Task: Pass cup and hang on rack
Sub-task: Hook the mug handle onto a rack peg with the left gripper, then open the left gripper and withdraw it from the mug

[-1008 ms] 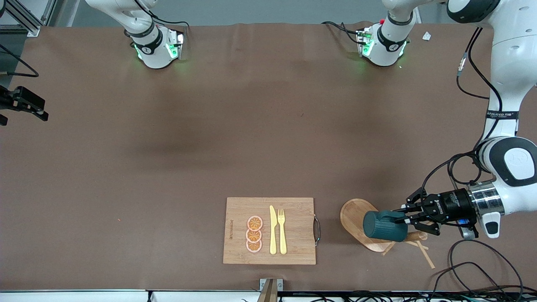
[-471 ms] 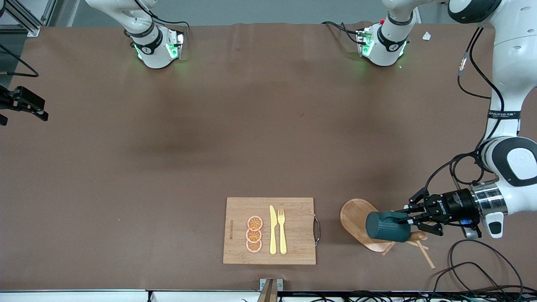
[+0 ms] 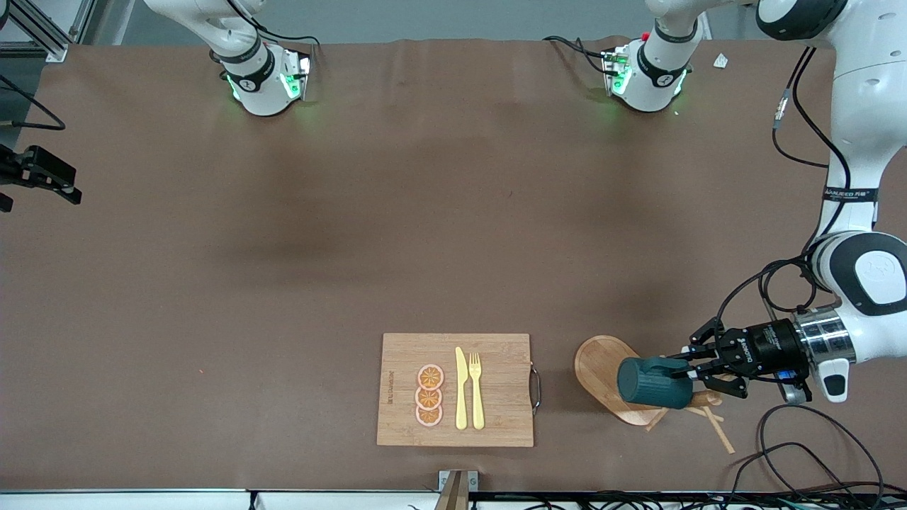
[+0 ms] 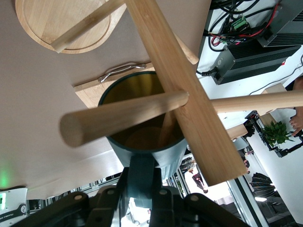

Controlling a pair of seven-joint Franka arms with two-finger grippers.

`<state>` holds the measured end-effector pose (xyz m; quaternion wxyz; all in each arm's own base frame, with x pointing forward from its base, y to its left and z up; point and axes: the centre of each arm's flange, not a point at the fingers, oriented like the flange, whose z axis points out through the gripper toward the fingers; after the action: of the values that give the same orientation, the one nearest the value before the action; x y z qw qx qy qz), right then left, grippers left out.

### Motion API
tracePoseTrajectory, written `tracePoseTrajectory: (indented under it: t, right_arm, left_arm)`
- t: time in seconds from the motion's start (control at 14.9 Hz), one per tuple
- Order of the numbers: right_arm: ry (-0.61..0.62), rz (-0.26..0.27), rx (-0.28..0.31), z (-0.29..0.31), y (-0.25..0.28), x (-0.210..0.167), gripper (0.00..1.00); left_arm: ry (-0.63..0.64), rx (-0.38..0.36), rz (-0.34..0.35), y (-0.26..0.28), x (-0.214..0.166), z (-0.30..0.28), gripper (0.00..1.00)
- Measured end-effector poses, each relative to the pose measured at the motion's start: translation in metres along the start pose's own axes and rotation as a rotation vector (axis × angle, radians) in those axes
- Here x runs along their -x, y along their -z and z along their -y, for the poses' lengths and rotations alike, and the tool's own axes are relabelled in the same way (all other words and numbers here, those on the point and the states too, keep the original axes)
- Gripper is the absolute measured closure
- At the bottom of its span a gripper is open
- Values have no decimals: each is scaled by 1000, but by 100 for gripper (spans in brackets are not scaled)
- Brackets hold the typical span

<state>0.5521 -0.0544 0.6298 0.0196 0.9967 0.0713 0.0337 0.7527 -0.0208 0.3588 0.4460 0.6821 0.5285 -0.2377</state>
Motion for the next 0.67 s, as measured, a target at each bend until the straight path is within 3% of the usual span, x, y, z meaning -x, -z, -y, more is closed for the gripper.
tracePoseTrajectory:
  t: [0.13,0.47,0.61,0.67]
  right_arm:
    - [0,0,0,0,0,0,0]
    - [0,0,0,0,0,0,0]
    - [0,0,0,0,0,0,0]
    - [0,0,0,0,0,0,0]
  left_arm:
    - [0,1,0,0,0,0,70]
    - [-29,14,4,5,15,-9,20]
    - [-76,24,-10,16,42,-19,3]
    - [-116,11,-40,22,59,-22,0]
